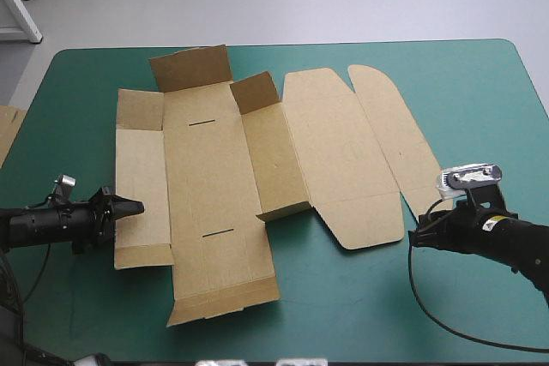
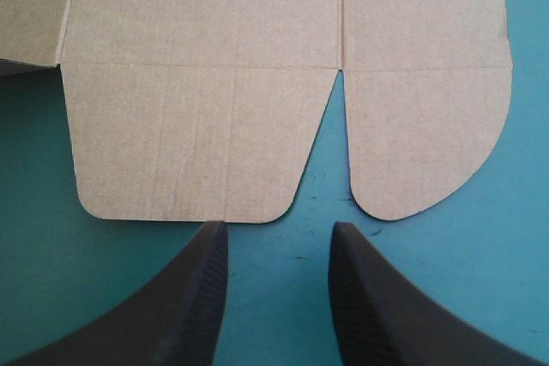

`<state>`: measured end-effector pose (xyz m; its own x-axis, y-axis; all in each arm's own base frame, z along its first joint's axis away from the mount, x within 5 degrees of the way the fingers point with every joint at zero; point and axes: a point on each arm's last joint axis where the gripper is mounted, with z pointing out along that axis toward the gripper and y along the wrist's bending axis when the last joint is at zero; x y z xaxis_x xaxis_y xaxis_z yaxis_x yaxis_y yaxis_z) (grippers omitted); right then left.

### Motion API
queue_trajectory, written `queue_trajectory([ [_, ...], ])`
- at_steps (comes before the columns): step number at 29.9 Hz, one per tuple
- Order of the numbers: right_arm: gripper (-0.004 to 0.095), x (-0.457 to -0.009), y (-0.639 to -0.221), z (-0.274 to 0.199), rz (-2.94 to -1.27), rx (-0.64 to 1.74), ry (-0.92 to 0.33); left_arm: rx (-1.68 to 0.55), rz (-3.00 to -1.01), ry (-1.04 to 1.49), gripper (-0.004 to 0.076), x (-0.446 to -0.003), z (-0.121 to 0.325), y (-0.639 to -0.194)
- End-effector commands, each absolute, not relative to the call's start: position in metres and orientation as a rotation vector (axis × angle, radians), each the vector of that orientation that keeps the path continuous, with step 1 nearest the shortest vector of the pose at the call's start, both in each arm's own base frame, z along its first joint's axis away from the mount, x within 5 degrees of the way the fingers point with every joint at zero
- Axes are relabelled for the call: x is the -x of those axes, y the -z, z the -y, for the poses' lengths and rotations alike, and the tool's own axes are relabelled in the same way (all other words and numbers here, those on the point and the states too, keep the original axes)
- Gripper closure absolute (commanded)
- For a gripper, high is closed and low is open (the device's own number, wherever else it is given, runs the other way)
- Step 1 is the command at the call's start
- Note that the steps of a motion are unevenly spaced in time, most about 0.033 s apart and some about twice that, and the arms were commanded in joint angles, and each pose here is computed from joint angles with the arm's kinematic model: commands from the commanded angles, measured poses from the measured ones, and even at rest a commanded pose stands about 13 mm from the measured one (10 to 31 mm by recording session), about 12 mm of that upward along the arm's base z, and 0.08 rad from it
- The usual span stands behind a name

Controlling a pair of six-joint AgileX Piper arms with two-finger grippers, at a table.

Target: Fold the box

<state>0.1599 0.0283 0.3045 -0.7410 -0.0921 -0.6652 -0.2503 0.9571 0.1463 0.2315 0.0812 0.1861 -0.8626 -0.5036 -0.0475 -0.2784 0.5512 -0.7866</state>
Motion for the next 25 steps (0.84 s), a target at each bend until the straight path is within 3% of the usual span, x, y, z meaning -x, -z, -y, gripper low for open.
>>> queue_trajectory([
  [1,0.0532,-0.162,-0.320,-0.029,-2.312,0.239,-0.289,0.564,-2.467,1.300,0.0276,-0.238,-0.067,-0.202],
  [6,0.0533,-0.162,-0.320,-0.029,-2.312,0.239,-0.290,0.519,-2.504,1.265,0.0369,-0.245,-0.053,-0.200],
  [13,0.0533,-0.162,-0.320,-0.029,-2.316,0.240,-0.291,0.457,-2.516,1.233,0.0640,-0.256,-0.046,-0.208],
  [21,0.0533,-0.162,-0.320,-0.029,-2.314,0.240,-0.290,0.245,-2.585,1.134,0.0734,-0.275,-0.032,-0.229],
  [25,0.0533,-0.163,-0.321,-0.029,-2.307,0.238,-0.288,0.110,-2.627,1.011,0.0734,-0.289,-0.029,-0.250],
])
